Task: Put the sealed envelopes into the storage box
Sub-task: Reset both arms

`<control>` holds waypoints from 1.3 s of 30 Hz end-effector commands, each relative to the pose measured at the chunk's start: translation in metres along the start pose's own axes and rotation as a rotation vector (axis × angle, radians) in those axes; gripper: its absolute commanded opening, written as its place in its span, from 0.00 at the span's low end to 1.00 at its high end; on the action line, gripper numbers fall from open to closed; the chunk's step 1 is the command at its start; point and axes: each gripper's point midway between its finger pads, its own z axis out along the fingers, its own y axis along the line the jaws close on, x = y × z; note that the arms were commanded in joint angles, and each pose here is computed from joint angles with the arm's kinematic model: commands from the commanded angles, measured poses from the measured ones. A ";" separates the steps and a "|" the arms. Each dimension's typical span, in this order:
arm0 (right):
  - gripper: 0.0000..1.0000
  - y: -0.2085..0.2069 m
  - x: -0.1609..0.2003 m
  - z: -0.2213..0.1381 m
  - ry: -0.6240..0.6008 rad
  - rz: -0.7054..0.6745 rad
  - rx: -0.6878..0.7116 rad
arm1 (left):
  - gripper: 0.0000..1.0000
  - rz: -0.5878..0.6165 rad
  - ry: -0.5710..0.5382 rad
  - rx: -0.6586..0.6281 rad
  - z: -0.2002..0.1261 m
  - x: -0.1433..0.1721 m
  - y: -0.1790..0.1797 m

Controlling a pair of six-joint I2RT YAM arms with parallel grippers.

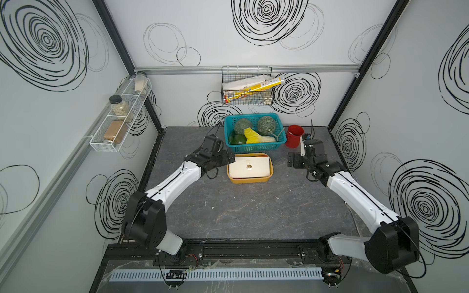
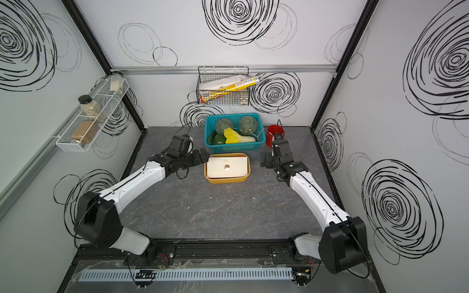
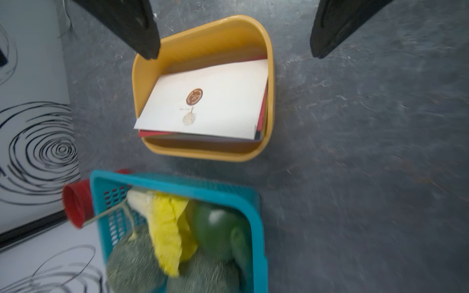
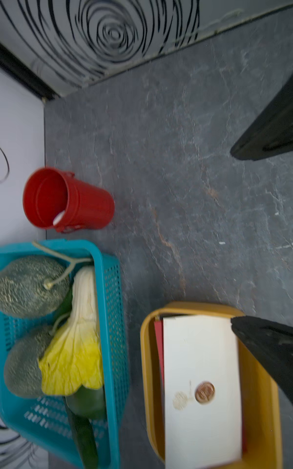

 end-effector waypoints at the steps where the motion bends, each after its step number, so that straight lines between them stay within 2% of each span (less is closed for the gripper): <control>1: 1.00 -0.045 -0.015 0.001 -0.183 0.016 0.166 | 0.99 0.119 -0.207 -0.249 -0.023 -0.032 0.063; 3: 1.00 -0.059 -0.003 0.009 -0.226 0.054 0.186 | 0.99 0.138 -0.275 -0.303 -0.027 -0.039 0.092; 7: 1.00 -0.075 0.025 0.037 -0.255 0.118 0.242 | 0.99 0.159 -0.387 -0.377 -0.025 -0.032 0.155; 10: 1.00 -0.086 0.032 0.046 -0.325 0.131 0.300 | 0.99 0.148 -0.461 -0.396 -0.028 -0.026 0.184; 13: 0.99 -0.081 0.035 0.053 -0.366 0.103 0.249 | 0.99 0.149 -0.526 -0.394 -0.027 -0.020 0.204; 16: 0.97 -0.090 0.047 0.055 -0.402 0.106 0.267 | 0.99 0.186 -0.602 -0.310 -0.022 -0.009 0.201; 18: 0.95 -0.084 0.045 0.052 -0.412 0.072 0.187 | 0.99 0.196 -0.641 -0.290 -0.019 -0.005 0.200; 20: 0.95 -0.076 0.039 0.038 -0.511 0.017 0.119 | 0.99 0.234 -0.659 -0.262 -0.011 -0.005 0.195; 21: 0.95 -0.073 0.046 0.039 -0.516 0.008 0.070 | 0.99 0.250 -0.641 -0.246 -0.003 0.000 0.194; 22: 0.94 -0.073 0.054 0.042 -0.528 0.018 0.048 | 0.99 0.276 -0.651 -0.231 0.000 0.006 0.191; 23: 0.94 -0.077 0.051 0.035 -0.597 0.031 0.061 | 0.99 0.304 -0.670 -0.220 -0.002 0.009 0.186; 24: 0.94 -0.077 0.052 0.037 -0.584 0.030 0.061 | 0.99 0.322 -0.651 -0.209 0.001 0.010 0.183; 25: 0.94 -0.076 0.054 0.046 -0.511 0.029 0.063 | 0.99 0.337 -0.631 -0.195 0.004 0.012 0.179; 26: 1.00 -0.076 0.051 0.044 -0.533 0.028 0.060 | 0.99 0.337 -0.648 -0.192 0.003 0.010 0.179; 27: 1.00 -0.076 0.053 0.040 -0.564 0.026 0.061 | 0.99 0.333 -0.628 -0.197 0.006 0.010 0.180; 29: 1.00 -0.076 0.056 0.047 -0.503 0.018 0.062 | 0.99 0.334 -0.642 -0.204 0.003 0.011 0.180; 39: 1.00 -0.077 0.053 0.048 -0.508 0.022 0.073 | 0.99 0.333 -0.636 -0.197 0.004 0.010 0.180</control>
